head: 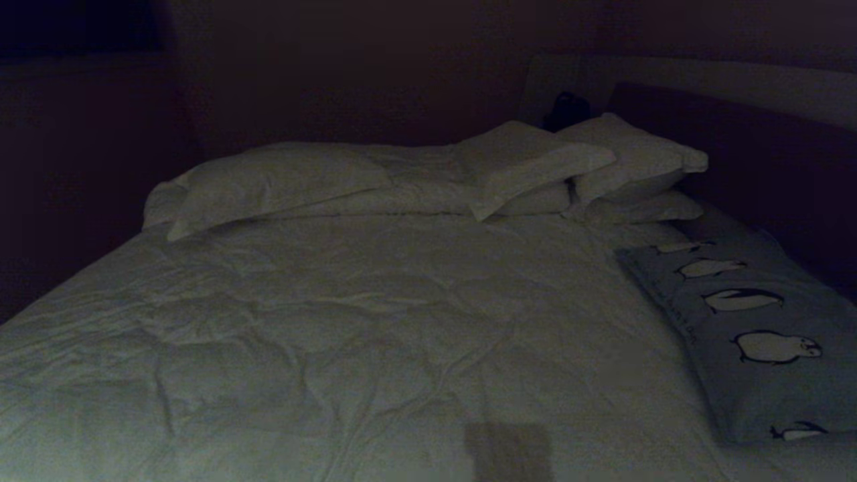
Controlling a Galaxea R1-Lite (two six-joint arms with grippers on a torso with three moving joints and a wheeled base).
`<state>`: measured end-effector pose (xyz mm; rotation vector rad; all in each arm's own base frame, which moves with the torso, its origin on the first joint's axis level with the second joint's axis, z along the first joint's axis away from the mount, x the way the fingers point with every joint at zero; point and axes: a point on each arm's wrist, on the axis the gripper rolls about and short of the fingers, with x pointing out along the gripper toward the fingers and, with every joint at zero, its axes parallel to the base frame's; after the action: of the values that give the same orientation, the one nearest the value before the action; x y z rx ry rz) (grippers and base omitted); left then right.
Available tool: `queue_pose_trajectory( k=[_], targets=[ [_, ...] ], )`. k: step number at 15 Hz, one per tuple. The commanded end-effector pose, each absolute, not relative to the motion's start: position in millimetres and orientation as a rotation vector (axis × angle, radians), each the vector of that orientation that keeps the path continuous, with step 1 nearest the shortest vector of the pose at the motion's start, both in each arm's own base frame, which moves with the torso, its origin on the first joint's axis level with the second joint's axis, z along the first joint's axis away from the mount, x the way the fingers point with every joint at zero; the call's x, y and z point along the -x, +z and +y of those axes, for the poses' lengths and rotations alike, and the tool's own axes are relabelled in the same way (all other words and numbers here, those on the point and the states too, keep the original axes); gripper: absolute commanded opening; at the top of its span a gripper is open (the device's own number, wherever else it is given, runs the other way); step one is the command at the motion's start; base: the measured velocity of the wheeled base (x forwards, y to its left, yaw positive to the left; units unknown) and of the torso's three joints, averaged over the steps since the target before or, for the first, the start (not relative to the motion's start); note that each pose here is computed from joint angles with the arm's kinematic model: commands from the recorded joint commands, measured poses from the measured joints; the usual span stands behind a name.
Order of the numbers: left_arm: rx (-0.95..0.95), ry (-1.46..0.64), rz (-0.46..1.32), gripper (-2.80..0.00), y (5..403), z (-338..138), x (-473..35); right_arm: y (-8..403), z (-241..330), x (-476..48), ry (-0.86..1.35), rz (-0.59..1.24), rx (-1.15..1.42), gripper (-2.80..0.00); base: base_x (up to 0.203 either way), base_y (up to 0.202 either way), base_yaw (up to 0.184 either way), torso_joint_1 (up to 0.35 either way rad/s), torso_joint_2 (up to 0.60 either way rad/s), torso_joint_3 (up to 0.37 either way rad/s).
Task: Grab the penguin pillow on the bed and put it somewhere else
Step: Pick up the pillow
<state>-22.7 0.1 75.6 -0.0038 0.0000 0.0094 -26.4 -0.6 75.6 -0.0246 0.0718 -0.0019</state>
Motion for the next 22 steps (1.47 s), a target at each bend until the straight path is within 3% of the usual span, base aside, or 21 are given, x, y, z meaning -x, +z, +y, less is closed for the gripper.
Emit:
queue_pose_trajectory(
  k=[1,22],
  targets=[
    [0.005,0.011,0.0,-2.8,75.7,0.1,22.7,75.5,-0.6,26.5,-0.001,0.072,0.025,-2.8,0.0,0.0,0.0,0.0,0.0,0.0],
    [0.005,0.011,0.0,-2.8,75.7,0.1,22.7,77.0,-0.6,27.1,-0.004,0.074,0.055,-2.8,0.0,0.0,0.0,0.0,0.0,0.0]
  ],
)
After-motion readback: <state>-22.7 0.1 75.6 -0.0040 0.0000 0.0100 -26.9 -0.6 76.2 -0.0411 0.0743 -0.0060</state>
